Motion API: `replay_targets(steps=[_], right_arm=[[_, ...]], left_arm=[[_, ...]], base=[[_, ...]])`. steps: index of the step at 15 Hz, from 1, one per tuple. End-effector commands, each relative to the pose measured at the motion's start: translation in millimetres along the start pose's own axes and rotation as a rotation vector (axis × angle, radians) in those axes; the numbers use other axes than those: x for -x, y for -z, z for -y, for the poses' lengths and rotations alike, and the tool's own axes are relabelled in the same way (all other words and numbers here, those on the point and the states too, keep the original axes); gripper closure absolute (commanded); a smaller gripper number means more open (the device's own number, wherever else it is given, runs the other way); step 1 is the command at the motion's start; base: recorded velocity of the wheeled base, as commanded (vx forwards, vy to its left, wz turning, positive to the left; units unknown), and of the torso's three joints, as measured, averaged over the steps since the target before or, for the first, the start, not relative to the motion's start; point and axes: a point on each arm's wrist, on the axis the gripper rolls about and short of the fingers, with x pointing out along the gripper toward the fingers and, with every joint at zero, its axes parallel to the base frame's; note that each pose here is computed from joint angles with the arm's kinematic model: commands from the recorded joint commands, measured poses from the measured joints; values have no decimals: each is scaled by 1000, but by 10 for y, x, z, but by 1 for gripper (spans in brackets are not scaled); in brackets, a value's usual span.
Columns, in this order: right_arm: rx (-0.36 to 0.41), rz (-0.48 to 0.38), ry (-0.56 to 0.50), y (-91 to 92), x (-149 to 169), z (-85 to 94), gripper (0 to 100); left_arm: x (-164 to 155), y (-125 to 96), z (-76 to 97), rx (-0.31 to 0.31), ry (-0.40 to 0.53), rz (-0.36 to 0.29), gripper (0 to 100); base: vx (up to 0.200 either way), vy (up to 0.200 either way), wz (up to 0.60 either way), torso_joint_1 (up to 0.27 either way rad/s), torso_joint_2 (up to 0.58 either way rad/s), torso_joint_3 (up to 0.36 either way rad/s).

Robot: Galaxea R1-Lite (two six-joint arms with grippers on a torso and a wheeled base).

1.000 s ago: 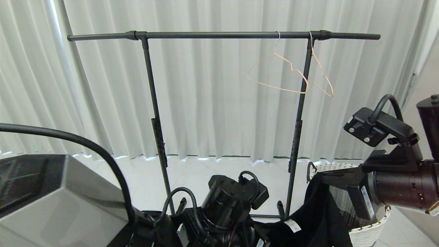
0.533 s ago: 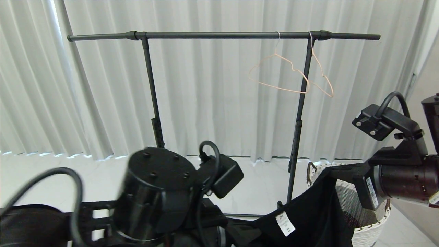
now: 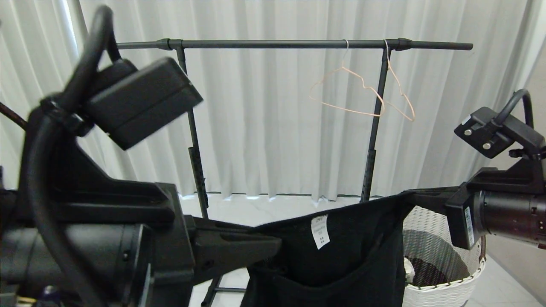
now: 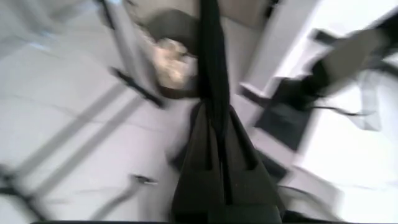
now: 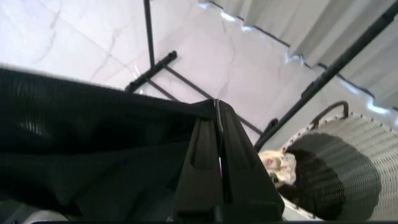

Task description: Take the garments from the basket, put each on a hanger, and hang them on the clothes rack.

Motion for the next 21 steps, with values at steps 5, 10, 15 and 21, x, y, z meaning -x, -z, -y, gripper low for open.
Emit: replay_targets(steps=[5, 10, 15, 21], right_arm=[[-1, 93, -7, -99, 251, 6, 100], [41, 237, -8, -636, 541, 12, 100], [73, 275, -18, -842, 605, 4, 100], [63, 241, 24, -822, 560, 85, 100]], left_arm=[[9, -11, -262, -216, -334, -4, 100], [87, -306, -277, -276, -371, 169, 100], [112, -350, -269, -360, -389, 170, 100], [76, -318, -262, -355, -429, 152, 100]], base=[[0, 0, 0, 0, 0, 0], [0, 0, 0, 0, 0, 0], [0, 0, 0, 0, 0, 0], [0, 0, 0, 0, 0, 0]])
